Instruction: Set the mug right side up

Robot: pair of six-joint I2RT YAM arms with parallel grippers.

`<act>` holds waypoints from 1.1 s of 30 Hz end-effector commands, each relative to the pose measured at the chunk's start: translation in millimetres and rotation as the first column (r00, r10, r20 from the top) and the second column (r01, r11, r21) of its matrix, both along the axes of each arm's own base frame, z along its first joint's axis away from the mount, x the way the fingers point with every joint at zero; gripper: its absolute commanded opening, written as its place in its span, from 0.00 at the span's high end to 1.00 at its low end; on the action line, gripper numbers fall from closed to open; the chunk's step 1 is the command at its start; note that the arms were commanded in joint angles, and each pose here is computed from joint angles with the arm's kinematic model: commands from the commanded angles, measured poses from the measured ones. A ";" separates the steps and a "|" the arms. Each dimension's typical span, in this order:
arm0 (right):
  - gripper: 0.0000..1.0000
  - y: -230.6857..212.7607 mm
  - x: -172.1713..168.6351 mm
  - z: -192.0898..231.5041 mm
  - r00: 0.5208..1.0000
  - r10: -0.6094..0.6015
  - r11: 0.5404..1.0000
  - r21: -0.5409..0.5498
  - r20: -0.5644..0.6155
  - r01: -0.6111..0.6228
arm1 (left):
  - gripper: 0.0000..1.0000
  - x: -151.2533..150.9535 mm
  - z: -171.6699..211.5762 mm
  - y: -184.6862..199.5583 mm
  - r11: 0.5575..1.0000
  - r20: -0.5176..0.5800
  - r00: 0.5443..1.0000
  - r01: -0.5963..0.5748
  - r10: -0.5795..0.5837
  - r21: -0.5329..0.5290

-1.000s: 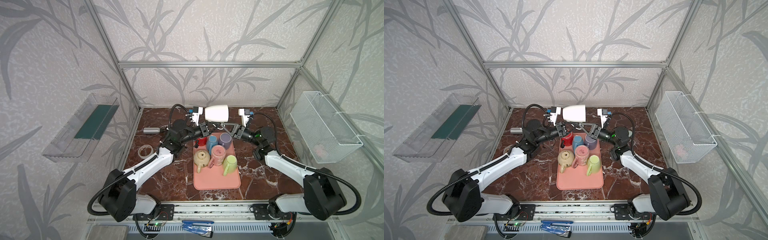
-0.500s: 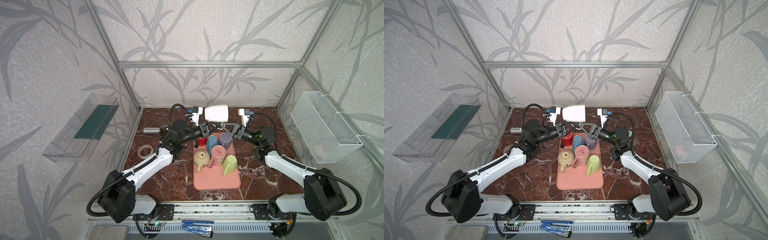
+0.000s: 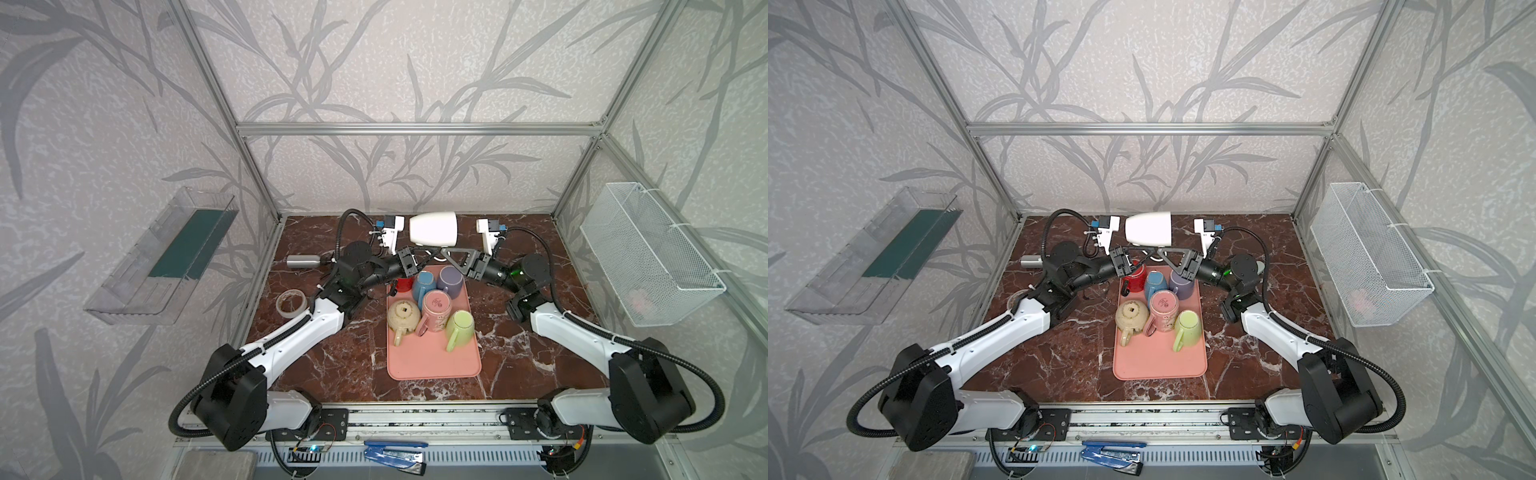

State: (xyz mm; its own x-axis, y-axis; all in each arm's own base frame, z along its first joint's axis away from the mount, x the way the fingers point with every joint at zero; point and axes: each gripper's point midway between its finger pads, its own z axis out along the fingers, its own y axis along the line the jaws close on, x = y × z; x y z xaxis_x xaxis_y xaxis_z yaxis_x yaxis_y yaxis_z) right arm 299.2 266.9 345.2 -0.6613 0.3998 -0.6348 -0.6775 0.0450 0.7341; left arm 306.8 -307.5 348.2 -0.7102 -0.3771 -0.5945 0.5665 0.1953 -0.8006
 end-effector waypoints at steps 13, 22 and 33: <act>1.00 -6.8 -12.0 13.7 0.998 0.006 1.000 0.007 0.067 -0.006 | 0.95 -5.8 31.2 14.0 0.998 0.103 0.994 -0.039 0.044 -0.048; 0.96 -6.6 -10.7 12.6 0.998 0.004 1.000 0.009 0.068 -0.005 | 1.00 -4.3 28.6 13.0 0.998 0.101 0.994 -0.039 0.043 -0.045; 0.77 5.6 -4.1 12.2 0.998 0.016 1.000 0.024 0.053 -0.017 | 1.00 -4.5 28.1 10.0 0.998 0.104 0.994 -0.026 0.032 -0.055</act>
